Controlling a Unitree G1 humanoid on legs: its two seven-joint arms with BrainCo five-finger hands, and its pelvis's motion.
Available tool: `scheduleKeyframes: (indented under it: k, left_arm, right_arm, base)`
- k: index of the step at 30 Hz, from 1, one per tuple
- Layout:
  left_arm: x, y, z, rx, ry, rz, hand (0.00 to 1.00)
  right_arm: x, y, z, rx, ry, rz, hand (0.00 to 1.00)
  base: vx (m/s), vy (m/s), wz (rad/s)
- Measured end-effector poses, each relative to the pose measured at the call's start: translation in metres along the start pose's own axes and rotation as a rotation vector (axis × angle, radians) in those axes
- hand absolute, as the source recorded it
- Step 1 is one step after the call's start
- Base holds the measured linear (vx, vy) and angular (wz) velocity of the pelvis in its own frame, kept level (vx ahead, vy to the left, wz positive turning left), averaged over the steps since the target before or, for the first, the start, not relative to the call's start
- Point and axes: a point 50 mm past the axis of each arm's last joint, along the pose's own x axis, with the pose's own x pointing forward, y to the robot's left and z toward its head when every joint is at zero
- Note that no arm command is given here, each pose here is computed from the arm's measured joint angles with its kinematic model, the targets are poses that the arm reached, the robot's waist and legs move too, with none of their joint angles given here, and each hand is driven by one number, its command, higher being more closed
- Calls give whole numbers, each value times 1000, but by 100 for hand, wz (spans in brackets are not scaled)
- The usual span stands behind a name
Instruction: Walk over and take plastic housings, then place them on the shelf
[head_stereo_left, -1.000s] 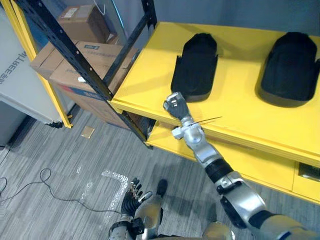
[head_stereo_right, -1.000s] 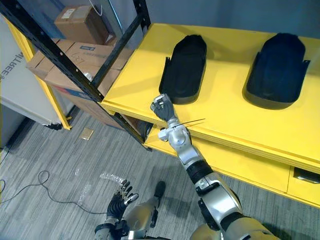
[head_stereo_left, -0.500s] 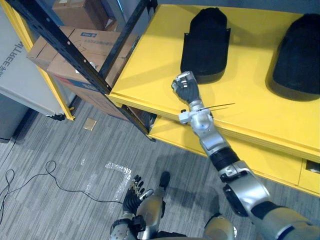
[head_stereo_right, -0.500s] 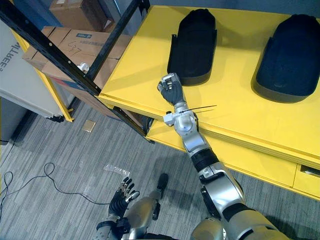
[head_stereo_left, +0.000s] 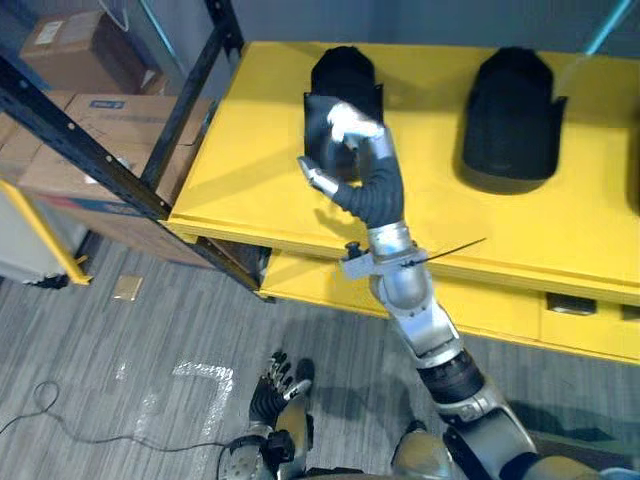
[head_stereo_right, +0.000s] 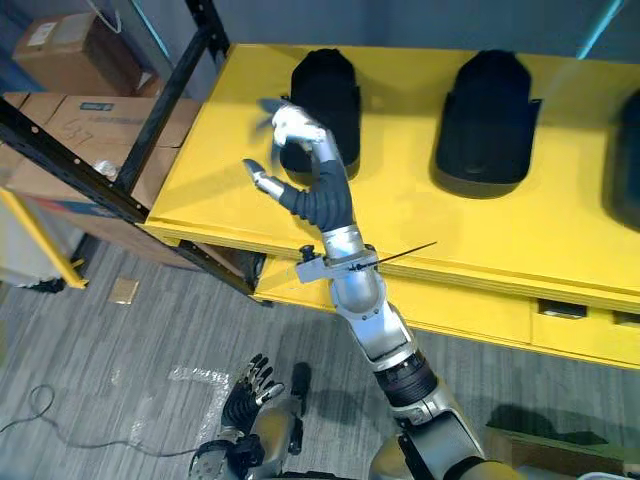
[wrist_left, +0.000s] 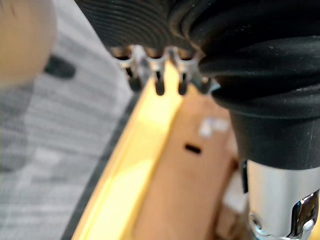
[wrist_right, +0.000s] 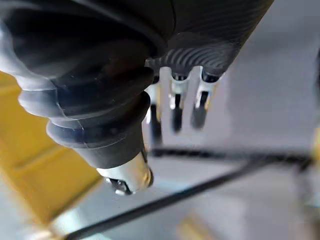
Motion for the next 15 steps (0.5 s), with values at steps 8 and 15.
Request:
scheduleKeyframes:
  k: [8,15]
  left_arm:
    - [-3,0,-13,19,42,31,0]
    - [-5,-7,-21,52,69,-4,0]
  right_arm:
    - [-18,-17,-64,-87,358,-73,0]
    - [-39,-28,-102,-171,582,-179,0]
  base:
    - [-17,9,-5]
    - [-20,-6,0]
